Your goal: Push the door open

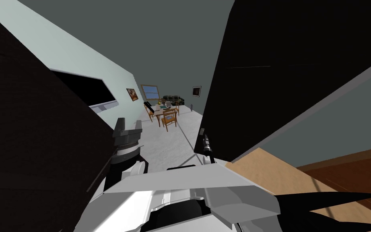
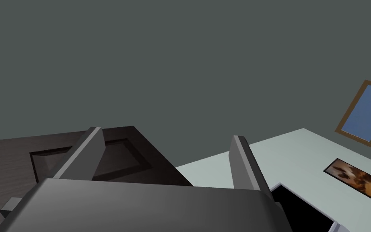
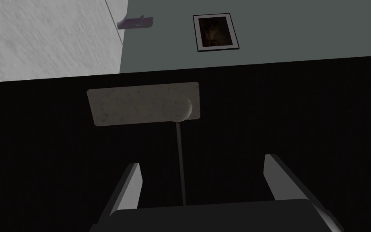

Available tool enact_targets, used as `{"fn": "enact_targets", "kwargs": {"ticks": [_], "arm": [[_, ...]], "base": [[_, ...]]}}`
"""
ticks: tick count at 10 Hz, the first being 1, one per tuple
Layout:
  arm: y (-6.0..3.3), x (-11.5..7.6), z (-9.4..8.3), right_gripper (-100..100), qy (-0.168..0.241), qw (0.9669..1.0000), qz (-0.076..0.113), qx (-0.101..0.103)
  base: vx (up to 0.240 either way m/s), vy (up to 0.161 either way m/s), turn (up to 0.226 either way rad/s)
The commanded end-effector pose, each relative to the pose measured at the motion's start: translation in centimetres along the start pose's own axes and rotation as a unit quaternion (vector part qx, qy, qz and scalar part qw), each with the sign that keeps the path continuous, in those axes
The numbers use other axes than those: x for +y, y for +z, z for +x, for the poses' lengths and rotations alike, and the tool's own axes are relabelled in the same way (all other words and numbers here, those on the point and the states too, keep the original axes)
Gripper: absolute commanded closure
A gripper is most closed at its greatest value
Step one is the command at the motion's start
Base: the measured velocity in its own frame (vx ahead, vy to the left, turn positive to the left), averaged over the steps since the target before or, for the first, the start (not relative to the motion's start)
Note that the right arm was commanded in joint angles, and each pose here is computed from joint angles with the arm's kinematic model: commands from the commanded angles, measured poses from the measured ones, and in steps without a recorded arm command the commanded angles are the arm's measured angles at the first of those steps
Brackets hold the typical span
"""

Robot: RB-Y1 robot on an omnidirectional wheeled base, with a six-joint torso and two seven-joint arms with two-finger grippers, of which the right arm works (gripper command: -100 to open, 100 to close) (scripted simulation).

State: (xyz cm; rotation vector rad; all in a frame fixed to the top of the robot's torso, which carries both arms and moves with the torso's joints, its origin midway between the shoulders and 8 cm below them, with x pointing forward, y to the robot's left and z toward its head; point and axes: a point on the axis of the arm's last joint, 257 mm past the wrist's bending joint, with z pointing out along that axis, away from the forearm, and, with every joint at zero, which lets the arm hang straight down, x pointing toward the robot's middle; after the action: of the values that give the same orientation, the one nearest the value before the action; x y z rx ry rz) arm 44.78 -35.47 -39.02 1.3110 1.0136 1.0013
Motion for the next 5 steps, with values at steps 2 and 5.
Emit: {"fn": "enact_targets", "kwargs": {"ticks": [2, 5], "arm": [[-0.18, 0.03, -0.50, -100, -0.002, 1.0000, -0.003, -0.005], [-0.53, -0.09, -0.59, -100, 0.002, 0.9999, -0.005, -0.010]], "base": [[0.256, -0.059, 0.034], [0.237, -0.099, 0.038]]}}
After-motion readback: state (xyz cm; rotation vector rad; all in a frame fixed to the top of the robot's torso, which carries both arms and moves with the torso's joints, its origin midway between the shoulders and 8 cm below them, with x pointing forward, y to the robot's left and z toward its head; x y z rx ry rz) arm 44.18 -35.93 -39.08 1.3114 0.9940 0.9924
